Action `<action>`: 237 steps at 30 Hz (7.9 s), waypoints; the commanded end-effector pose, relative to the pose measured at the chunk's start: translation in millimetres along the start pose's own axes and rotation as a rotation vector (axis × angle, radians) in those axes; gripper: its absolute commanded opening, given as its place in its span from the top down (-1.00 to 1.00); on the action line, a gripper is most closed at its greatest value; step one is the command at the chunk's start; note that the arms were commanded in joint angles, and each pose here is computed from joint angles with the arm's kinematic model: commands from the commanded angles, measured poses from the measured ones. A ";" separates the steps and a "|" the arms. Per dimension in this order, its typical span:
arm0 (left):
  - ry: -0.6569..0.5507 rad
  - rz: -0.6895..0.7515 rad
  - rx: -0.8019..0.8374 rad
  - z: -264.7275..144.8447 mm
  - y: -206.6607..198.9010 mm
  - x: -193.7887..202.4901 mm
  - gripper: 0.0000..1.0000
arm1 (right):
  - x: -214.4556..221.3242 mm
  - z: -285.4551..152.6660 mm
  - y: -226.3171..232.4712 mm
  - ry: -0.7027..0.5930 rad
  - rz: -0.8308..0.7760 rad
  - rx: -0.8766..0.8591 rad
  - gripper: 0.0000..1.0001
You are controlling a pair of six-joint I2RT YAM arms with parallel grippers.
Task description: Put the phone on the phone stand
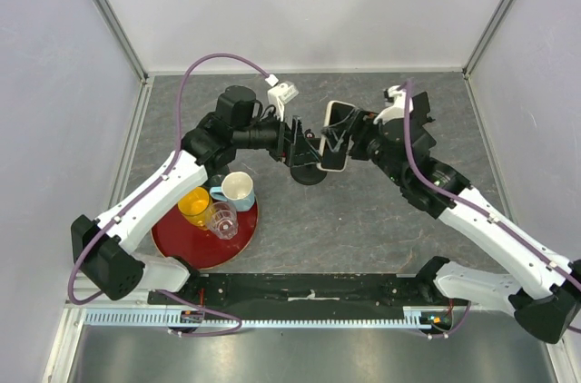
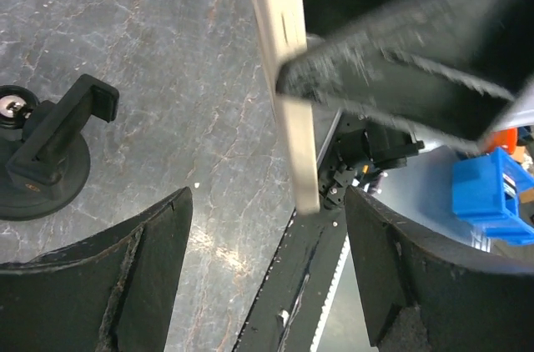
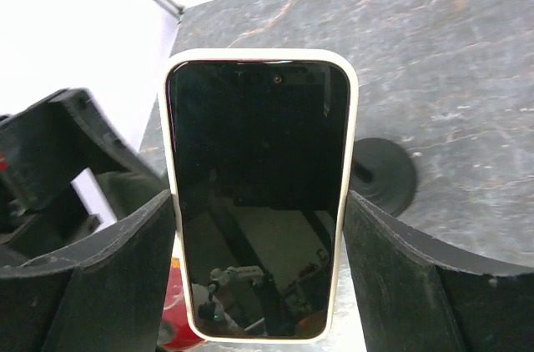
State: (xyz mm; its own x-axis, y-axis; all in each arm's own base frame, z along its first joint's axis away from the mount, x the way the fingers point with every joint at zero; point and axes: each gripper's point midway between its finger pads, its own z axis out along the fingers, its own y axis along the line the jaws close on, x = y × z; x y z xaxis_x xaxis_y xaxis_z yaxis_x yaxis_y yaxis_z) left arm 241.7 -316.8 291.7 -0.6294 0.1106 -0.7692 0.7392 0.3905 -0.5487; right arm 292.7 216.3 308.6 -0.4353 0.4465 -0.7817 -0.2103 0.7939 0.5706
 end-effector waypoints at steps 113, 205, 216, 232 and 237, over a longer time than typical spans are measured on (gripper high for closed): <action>0.020 0.526 0.233 -2.7 -87.5 40.4 0.20 | 34.1 -172.7 75.7 0.146 -0.540 -0.727 1.00; 0.157 0.465 -0.104 35.0 49.3 44.4 0.95 | 82.3 -92.8 68.9 0.154 -0.857 -0.760 1.00; 0.132 0.507 -0.020 24.0 23.3 46.3 0.95 | 101.4 -33.2 102.6 0.181 -1.048 -0.884 1.00; 0.167 0.529 0.116 21.4 2.5 59.8 0.95 | 92.9 -13.1 114.9 0.213 -1.049 -1.054 1.00; 0.174 0.531 0.134 21.0 -0.4 61.8 0.95 | 92.0 -9.9 115.5 0.206 -1.070 -1.058 1.00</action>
State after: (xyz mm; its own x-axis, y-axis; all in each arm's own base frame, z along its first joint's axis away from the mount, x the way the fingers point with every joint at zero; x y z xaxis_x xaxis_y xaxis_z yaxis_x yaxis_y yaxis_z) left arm 236.4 -310.0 196.7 -0.2895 0.4975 -0.8177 0.9425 0.2974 -0.1527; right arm 191.9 322.9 232.4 0.0003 -0.4414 -0.8973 -1.0000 0.0088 -0.0046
